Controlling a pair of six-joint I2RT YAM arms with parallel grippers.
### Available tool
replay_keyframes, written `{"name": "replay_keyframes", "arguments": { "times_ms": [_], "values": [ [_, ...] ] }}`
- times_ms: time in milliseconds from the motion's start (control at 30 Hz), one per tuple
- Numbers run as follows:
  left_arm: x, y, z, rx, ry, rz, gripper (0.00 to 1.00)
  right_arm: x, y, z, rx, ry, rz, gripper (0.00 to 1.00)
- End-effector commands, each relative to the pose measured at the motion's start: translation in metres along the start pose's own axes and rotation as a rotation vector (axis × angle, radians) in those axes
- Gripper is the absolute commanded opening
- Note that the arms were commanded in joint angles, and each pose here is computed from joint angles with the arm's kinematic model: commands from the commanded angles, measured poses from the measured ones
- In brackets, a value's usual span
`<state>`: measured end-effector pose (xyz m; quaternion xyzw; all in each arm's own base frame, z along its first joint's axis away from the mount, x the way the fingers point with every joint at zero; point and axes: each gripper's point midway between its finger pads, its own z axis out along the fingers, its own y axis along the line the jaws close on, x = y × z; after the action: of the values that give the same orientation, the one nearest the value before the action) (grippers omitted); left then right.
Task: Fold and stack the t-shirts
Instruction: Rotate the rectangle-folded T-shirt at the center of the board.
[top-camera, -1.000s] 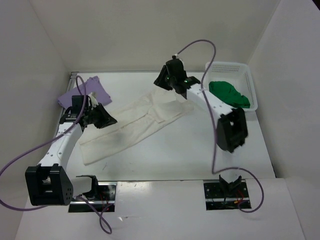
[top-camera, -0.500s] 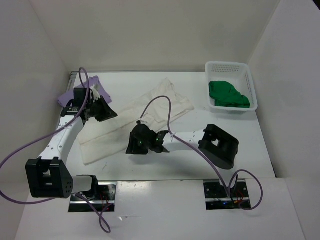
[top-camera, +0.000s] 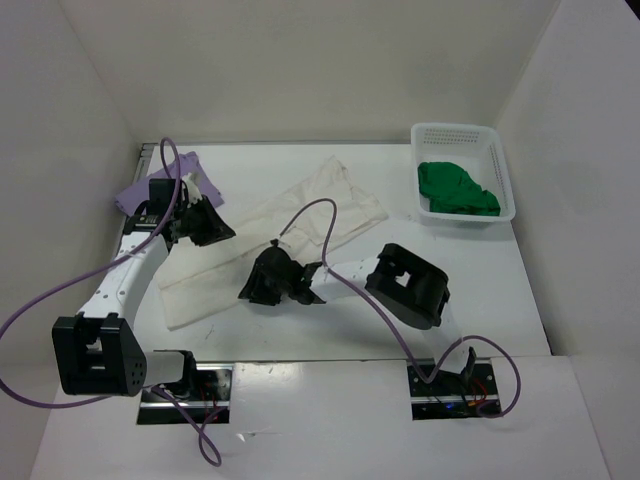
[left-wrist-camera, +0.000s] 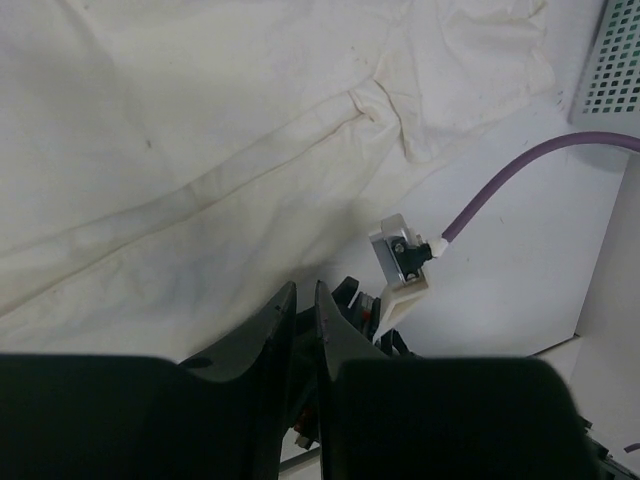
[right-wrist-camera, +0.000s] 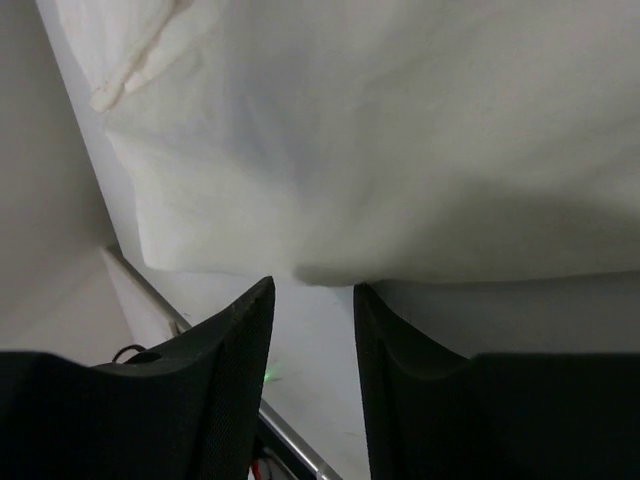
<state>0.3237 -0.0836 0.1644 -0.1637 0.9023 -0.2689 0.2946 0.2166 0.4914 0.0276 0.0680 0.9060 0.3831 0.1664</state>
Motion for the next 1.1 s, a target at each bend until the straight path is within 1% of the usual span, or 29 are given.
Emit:
{"name": "replay_keyframes", "arguments": {
  "times_ms": [0,33,67,100,133,200,233,267,300,333,367,400,433,467,500,533,567,667,700,733,767,800,833,867,900,933,967,1000,1067],
  "values": [
    [-0.002,-0.007,-0.007,0.03,-0.02,0.037,0.2,-0.005,-0.024,0.014,0.069,-0.039,0.062,0.43],
    [-0.001,-0.01,-0.008,0.043,-0.013,0.038,0.21,-0.009,-0.029,0.016,0.08,-0.044,0.069,0.35],
    [0.0,-0.008,-0.005,0.039,-0.006,0.043,0.21,-0.018,-0.038,0.02,0.096,-0.055,0.092,0.3],
    [0.002,-0.007,-0.006,0.035,0.002,0.039,0.21,-0.025,-0.035,0.02,0.089,-0.065,0.099,0.25],
    [0.005,-0.008,-0.003,0.036,0.015,0.052,0.21,-0.028,-0.039,0.019,0.102,-0.068,0.105,0.17],
    [0.004,-0.008,-0.002,0.033,0.021,0.061,0.21,-0.042,-0.044,0.009,0.109,-0.096,0.122,0.11],
    [0.002,-0.013,-0.003,0.042,0.017,0.072,0.22,-0.042,-0.056,0.003,0.129,-0.095,0.115,0.09],
    [0.006,-0.011,0.003,0.038,0.039,0.07,0.22,-0.049,-0.049,-0.008,0.109,-0.109,0.109,0.05],
    [0.002,-0.013,0.003,0.039,0.036,0.072,0.23,-0.057,-0.058,-0.016,0.128,-0.117,0.093,0.04],
    [0.001,-0.015,0.009,0.037,0.04,0.08,0.23,-0.057,-0.079,-0.025,0.173,-0.124,0.087,0.04],
    [0.007,-0.019,0.013,0.042,0.061,0.091,0.23,-0.061,-0.087,-0.032,0.184,-0.13,0.081,0.02],
    [0.006,-0.023,0.018,0.055,0.055,0.094,0.23,-0.066,-0.086,-0.045,0.176,-0.132,0.084,0.02],
    [0.008,-0.023,0.021,0.047,0.064,0.099,0.23,-0.07,-0.114,-0.056,0.224,-0.127,0.087,0.01],
    [0.011,-0.029,0.028,0.058,0.079,0.115,0.24,-0.072,-0.122,-0.064,0.236,-0.122,0.087,0.01],
    [0.011,-0.032,0.031,0.054,0.083,0.114,0.24,-0.079,-0.118,-0.079,0.221,-0.14,0.082,0.01],
    [0.016,-0.03,0.038,0.04,0.104,0.114,0.26,-0.081,-0.137,-0.09,0.26,-0.149,0.068,0.01],
    [0.014,-0.031,0.041,0.027,0.099,0.123,0.26,-0.079,-0.147,-0.101,0.293,-0.139,0.067,0.01],
    [0.009,-0.034,0.051,0.024,0.102,0.141,0.3,-0.079,-0.16,-0.135,0.317,-0.149,0.06,0.01],
    [0.008,-0.038,0.055,0.033,0.1,0.15,0.32,-0.079,-0.161,-0.142,0.317,-0.147,0.061,0.06],
    [0.007,-0.033,0.062,0.013,0.108,0.145,0.39,-0.083,-0.149,-0.153,0.286,-0.166,0.057,0.21],
    [0.0,-0.037,0.065,0.021,0.096,0.159,0.42,-0.086,-0.149,-0.16,0.289,-0.17,0.051,0.31],
    [-0.006,-0.037,0.069,0.016,0.078,0.164,0.45,-0.083,-0.153,-0.167,0.314,-0.164,0.044,0.36],
    [-0.004,-0.037,0.079,0.015,0.093,0.167,0.49,-0.089,-0.153,-0.173,0.313,-0.18,0.056,0.37],
    [-0.011,-0.037,0.084,0.012,0.076,0.181,0.55,-0.096,-0.146,-0.183,0.286,-0.208,0.062,0.37],
    [-0.025,-0.049,0.089,0.025,0.031,0.205,0.57,-0.105,-0.142,-0.19,0.272,-0.224,0.067,0.37],
    [-0.032,-0.042,0.101,-0.011,0.017,0.203,0.59,-0.109,-0.14,-0.194,0.261,-0.239,0.071,0.37],
    [-0.036,-0.047,0.108,0.0,0.011,0.222,0.61,-0.112,-0.132,-0.2,0.244,-0.25,0.055,0.37],
    [-0.047,-0.054,0.114,0.021,-0.023,0.245,0.66,-0.112,-0.129,-0.202,0.23,-0.248,0.041,0.37],
    [-0.066,-0.056,0.131,0.012,-0.062,0.253,0.7,-0.11,-0.124,-0.207,0.211,-0.243,0.04,0.37]
  ]
}}
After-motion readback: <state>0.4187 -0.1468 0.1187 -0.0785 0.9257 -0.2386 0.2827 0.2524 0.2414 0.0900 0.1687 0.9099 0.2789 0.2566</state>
